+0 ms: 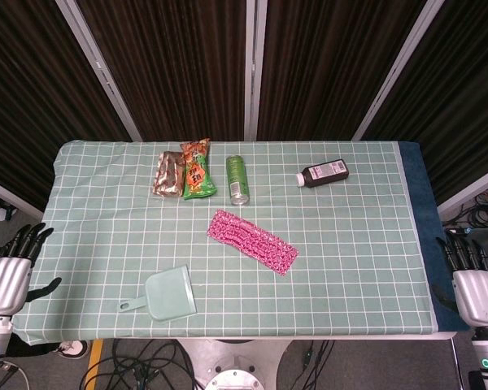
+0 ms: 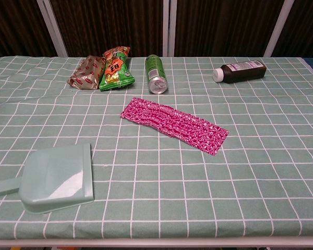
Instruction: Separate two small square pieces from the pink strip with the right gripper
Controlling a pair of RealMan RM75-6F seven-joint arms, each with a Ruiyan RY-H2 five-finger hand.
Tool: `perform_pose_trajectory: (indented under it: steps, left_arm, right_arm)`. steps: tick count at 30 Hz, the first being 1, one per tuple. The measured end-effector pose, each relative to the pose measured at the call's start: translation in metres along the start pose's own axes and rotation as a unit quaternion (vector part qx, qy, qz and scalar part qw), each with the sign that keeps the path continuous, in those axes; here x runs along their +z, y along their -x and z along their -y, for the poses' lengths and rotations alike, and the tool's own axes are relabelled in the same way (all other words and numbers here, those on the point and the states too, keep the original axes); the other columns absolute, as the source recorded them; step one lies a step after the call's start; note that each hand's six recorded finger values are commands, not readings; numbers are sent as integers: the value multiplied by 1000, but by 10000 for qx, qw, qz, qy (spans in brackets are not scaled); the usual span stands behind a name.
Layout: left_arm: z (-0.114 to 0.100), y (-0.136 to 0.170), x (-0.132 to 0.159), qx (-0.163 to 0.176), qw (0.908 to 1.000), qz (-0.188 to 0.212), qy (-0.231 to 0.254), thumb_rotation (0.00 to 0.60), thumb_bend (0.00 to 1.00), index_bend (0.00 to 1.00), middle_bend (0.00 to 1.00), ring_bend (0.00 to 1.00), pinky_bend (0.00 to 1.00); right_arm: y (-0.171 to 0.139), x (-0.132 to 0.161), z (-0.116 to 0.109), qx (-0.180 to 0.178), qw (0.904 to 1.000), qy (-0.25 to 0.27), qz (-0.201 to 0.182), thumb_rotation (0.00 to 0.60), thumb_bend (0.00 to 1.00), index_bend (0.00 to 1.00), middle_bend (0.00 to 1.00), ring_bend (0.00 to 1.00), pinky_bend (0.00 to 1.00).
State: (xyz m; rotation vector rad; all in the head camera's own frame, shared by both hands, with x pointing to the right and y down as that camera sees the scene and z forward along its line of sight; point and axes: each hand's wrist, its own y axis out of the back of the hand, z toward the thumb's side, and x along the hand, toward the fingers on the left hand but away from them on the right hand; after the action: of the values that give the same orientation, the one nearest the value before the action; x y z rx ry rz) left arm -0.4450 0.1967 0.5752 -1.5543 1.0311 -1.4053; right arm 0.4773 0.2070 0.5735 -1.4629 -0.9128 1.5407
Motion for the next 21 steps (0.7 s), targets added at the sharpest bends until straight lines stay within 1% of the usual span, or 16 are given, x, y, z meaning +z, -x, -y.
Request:
perform_pose_trajectory:
  steps: [12, 17, 18, 19, 20, 21]
  left_arm:
    - [-1, 1, -2, 1, 10000, -8, -10, 600, 144, 114, 68, 43, 237]
    - [-1, 2, -1, -31, 10000, 2, 15, 600, 144, 114, 67, 43, 236]
    - [-1, 2, -1, -23, 10000, 7, 17, 600, 144, 114, 67, 43, 236]
    - [0, 2, -1, -19, 10000, 4, 19, 600, 144, 114, 67, 43, 236]
    - [1, 3, -1, -20, 10000, -4, 22, 600, 144, 114, 67, 43, 236]
    - [2, 3, -1, -29, 10000, -18, 31, 600, 144, 114, 67, 43, 236]
  right_arm:
    - [2, 4, 2, 23, 10000, 10, -41, 600, 205, 0, 0, 0, 0]
    - [1, 6, 4, 96, 9999, 53, -72, 600, 227, 0, 0, 0, 1]
    - [1, 7, 4, 103, 9999, 36, -105, 600, 265, 0, 0, 1, 15]
    - [2, 8, 3, 99, 9998, 18, -144, 600, 389, 0, 4, 18, 57]
    - [3, 9, 2, 75, 9998, -4, -198, 600, 515, 0, 11, 40, 97]
    - [5, 10, 0, 50, 9997, -27, -225, 600, 728, 0, 31, 98, 172]
